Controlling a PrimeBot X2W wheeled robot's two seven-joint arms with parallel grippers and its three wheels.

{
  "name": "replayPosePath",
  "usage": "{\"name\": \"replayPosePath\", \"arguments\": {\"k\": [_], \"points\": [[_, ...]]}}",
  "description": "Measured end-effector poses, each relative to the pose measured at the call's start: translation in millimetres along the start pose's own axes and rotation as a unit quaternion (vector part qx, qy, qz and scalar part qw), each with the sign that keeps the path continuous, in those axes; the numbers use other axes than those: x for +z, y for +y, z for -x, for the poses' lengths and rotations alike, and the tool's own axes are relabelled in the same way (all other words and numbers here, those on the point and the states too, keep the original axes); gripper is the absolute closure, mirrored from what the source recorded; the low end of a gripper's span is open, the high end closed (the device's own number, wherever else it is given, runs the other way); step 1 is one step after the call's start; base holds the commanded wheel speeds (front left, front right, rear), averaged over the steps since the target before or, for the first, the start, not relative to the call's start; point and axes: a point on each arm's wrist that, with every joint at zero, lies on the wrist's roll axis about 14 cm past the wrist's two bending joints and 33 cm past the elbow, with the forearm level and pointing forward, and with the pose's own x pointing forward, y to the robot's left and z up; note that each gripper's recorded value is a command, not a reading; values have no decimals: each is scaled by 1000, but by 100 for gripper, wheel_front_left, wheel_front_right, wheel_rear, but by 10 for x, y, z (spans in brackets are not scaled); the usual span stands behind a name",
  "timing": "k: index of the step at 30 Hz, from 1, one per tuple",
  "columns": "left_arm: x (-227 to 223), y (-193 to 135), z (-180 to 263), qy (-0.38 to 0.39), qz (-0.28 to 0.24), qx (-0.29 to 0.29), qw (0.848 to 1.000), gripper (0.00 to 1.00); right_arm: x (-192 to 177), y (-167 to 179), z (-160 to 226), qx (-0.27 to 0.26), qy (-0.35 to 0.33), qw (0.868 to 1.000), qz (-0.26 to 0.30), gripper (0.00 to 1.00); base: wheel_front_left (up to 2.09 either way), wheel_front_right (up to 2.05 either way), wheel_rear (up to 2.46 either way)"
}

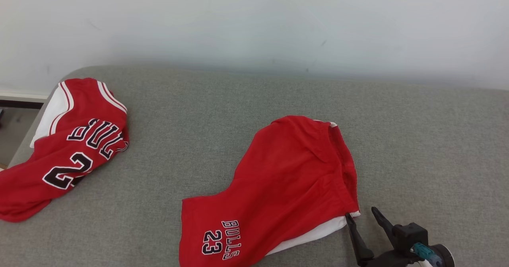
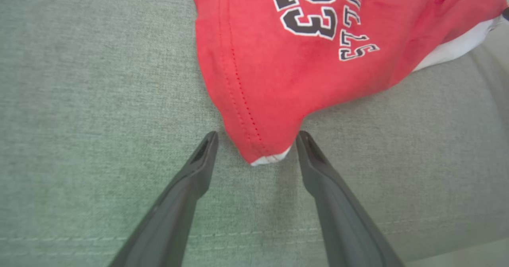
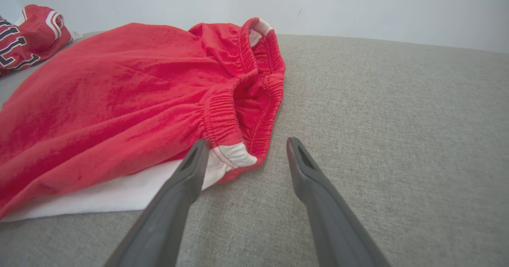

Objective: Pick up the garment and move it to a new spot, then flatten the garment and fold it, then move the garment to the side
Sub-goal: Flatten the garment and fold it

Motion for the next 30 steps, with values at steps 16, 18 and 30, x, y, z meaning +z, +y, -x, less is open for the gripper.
{"name": "replayPosePath", "arguments": {"k": [16, 18, 30], "points": [[94, -111, -63, -19, 27, -4, 999, 100, -121, 125, -202, 51, 52, 996, 58, 100, 0, 0, 0], [103, -108, -57, -21, 26, -6, 999, 100, -130, 93, -177, 48, 53, 996, 57, 100, 0, 0, 0], [217, 63, 1, -40, 14, 10, 999, 100, -181, 53, -4, 34, 48, 998, 30, 100, 0, 0, 0]]}}
